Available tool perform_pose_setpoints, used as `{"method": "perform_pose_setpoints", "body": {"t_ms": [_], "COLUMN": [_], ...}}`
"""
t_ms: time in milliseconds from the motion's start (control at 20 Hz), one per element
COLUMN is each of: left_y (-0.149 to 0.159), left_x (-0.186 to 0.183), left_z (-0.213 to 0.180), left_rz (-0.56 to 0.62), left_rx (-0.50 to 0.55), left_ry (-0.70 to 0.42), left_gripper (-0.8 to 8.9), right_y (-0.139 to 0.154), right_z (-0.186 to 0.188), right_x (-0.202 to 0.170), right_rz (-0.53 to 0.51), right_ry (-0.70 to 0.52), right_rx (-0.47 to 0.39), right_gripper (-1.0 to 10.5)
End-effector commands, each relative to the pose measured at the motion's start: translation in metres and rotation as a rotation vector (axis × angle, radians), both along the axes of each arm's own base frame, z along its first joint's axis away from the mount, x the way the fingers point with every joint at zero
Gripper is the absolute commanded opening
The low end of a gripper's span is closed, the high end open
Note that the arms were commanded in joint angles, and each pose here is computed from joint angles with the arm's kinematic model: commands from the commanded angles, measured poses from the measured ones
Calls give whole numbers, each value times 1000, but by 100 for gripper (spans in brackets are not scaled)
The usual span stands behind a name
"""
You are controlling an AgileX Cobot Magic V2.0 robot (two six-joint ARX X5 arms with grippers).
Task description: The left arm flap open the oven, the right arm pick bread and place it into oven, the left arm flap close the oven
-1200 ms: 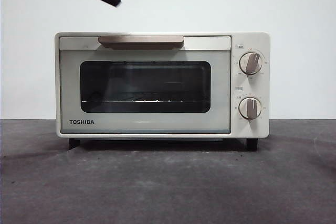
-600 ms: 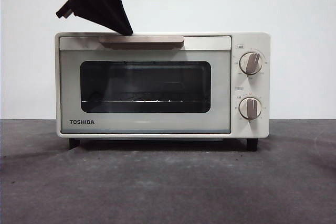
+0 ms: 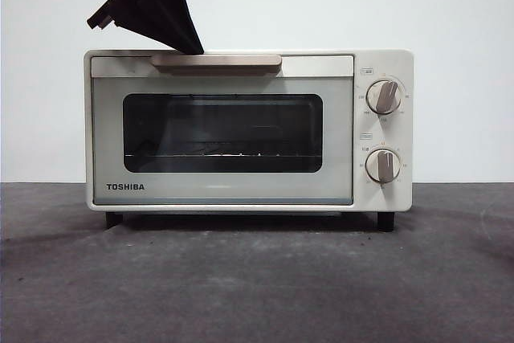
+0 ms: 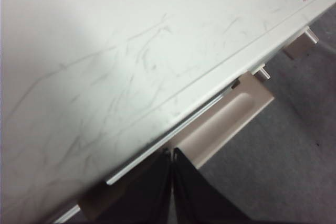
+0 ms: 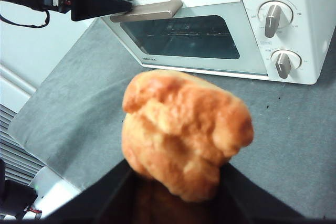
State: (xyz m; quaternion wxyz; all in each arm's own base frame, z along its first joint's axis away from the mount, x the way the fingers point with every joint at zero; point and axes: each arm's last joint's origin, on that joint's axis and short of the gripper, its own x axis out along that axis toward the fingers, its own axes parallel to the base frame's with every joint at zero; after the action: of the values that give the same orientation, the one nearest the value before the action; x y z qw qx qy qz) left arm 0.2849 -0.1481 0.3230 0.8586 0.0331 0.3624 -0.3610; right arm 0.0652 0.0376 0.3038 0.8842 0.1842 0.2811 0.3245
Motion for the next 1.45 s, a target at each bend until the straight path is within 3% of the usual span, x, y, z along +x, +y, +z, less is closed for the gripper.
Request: {"method": "perform_pose_setpoints", "body": {"t_ms": [50,450,1000,1450], "left_y": [-2,-2,-16,-1], "left_x": [0,-11,-32,-78], "left_z": [-7,-15,-46,-73], "left_rz": [-11,-48,-110,-40], "left_rx": [42,113,162,91], "left_ry": [56,160,207,125], "left_gripper": [9,10,10,10], "right_y": [0,0,0,0], "right_z": [6,6,5,5], "right_x": [-2,-2,-2,-2], "right_rz": [2,2,2,1], "right_ry": [-17,-15,-13,-14], "right_rx": [15,16,14,14], "right_gripper": [165,165,165,165]}}
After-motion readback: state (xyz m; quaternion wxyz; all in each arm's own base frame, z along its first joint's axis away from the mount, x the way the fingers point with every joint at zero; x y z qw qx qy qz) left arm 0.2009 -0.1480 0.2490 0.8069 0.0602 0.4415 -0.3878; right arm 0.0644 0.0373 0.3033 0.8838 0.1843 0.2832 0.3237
